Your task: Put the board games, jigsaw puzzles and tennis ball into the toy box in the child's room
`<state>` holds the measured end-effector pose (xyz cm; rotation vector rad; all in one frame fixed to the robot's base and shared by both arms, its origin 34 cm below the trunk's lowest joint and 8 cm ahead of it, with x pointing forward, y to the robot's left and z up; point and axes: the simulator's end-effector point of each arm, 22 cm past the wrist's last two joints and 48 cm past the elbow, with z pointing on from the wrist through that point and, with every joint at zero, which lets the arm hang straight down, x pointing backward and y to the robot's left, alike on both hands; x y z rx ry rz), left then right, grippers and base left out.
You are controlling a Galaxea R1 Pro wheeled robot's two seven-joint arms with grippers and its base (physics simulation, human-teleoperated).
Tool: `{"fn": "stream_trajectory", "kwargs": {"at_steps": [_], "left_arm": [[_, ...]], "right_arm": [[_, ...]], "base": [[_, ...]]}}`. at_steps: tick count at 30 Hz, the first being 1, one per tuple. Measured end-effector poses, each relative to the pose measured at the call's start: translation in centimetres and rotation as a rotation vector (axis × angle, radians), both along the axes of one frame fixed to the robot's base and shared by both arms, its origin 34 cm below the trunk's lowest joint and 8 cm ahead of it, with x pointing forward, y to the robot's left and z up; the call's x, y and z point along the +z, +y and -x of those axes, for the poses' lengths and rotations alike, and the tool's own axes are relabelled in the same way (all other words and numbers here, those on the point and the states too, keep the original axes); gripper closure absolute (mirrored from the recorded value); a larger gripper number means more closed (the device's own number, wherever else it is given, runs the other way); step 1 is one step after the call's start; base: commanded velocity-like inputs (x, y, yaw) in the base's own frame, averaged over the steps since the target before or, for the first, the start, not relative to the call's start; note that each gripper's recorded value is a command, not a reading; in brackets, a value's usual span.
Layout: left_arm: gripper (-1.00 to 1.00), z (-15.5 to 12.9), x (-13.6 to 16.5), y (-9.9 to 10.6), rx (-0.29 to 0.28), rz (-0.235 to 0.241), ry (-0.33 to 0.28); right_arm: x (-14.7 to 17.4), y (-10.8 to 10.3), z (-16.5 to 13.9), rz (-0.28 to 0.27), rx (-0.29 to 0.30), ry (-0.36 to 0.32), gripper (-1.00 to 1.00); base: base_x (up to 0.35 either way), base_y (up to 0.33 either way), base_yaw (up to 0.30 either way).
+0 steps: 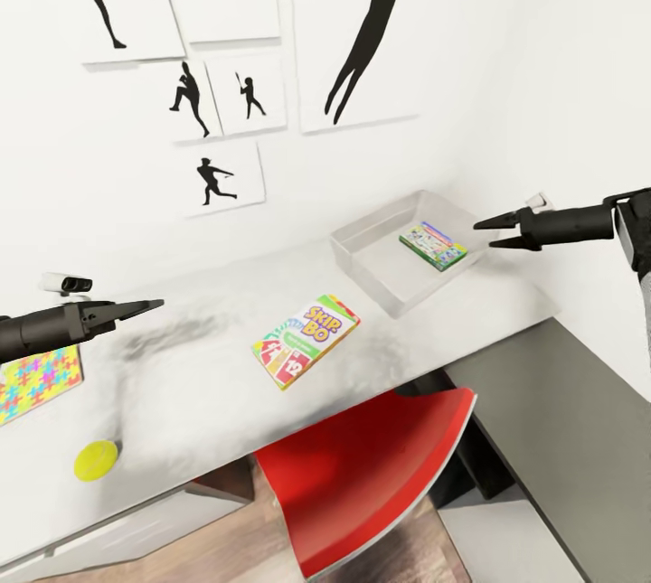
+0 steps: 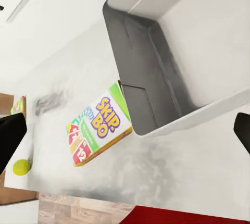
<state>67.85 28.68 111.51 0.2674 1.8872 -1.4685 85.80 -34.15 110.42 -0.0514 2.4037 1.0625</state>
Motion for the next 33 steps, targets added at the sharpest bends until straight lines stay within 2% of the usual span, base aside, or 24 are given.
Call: {"fn": "stream_trajectory", "kwargs": {"at_steps": [33], "left_arm": [[-1.00,0.1,1.1,0.6,0.018,0.004,-0.020]], "right_arm": [[-0.9,0.2,1.1,-0.002,0.002,0.016,-1.00]], "base": [[-0.029,0.035,-0.035]]}}
